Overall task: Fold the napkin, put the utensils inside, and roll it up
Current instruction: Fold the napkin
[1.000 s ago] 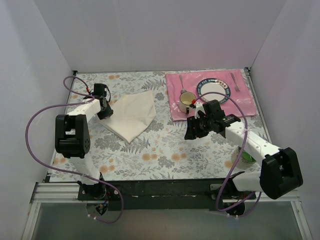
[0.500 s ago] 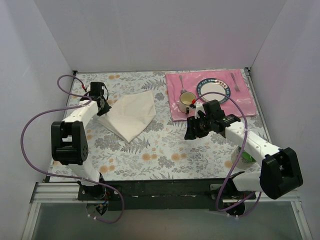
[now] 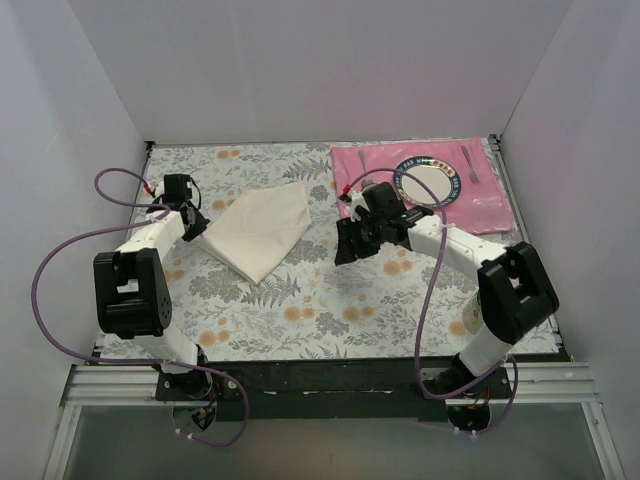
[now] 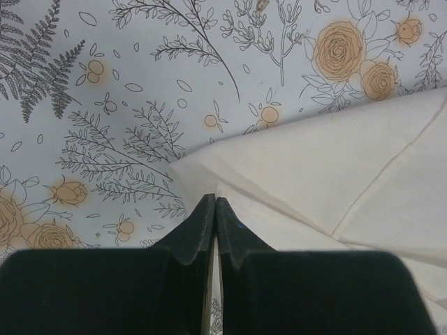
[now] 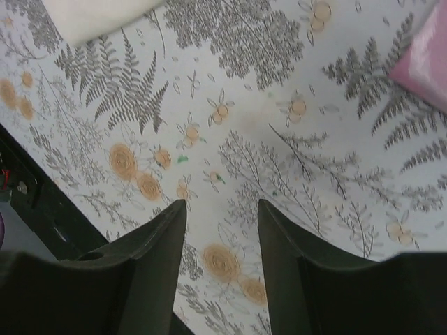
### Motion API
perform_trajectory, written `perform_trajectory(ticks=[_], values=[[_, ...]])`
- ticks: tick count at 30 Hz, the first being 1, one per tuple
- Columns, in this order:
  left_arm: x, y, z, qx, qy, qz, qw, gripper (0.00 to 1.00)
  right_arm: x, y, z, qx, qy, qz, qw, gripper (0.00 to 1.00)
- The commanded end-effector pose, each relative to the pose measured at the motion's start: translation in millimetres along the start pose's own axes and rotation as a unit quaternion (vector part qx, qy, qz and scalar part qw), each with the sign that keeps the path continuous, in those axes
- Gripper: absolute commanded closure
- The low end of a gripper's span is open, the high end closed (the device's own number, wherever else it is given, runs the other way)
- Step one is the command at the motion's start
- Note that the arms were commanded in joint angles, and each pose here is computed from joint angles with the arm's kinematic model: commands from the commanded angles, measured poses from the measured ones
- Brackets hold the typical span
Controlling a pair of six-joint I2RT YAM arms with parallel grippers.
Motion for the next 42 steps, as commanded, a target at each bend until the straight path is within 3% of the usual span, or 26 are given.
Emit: perform_trajectory(ticks=[1, 9, 25, 29, 30, 34, 36, 38, 42], values=[[11, -6, -3, -0.025, -0.016, -0.028, 0.999, 1.0, 47, 24, 30, 0.037, -0.02, -0.04, 0.998, 0.48], [18, -6, -13, -0.065, -0.02, -0.035, 0.997, 1.0, 74, 57, 63, 0.072, -0.039, -0.031, 0.996, 0.54], [7, 22, 4, -0.009, -0.02, 0.001, 1.0, 0.99, 107, 91, 66, 0.075, -0.029, -0.043, 0.996, 0.59], [9, 23, 6, 0.002, -0.02, 0.002, 1.0, 0.82, 118, 99, 67, 0.073, -0.029, -0.047, 0.996, 0.6], [10, 20, 8, 0.012, -0.02, -0.002, 1.0, 0.73, 121, 102, 67, 0.073, -0.028, -0.048, 0.996, 0.6], [32, -14, 10, 0.016, -0.035, -0.044, 0.998, 0.53, 120, 109, 73, 0.088, -0.026, -0.042, 0.995, 0.6], [37, -38, 7, -0.005, -0.045, -0.063, 0.997, 0.49, 117, 113, 82, 0.104, -0.033, -0.042, 0.993, 0.6], [22, -49, 0, -0.054, -0.067, -0.034, 0.996, 0.5, 114, 119, 88, 0.114, -0.034, -0.04, 0.992, 0.59], [-9, -65, -22, -0.191, -0.096, 0.02, 0.977, 0.65, 117, 133, 87, 0.125, -0.022, -0.043, 0.991, 0.57]])
Point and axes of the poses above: each gripper's point midway between its finger pads, its own y axis out along the fingers, its own z axis along the line the jaws close on, x = y × z, the point moved 6 cm from there along -y, back along the fingers, and after that the axes turned 5 degrees about y, right-handed, at the moved point
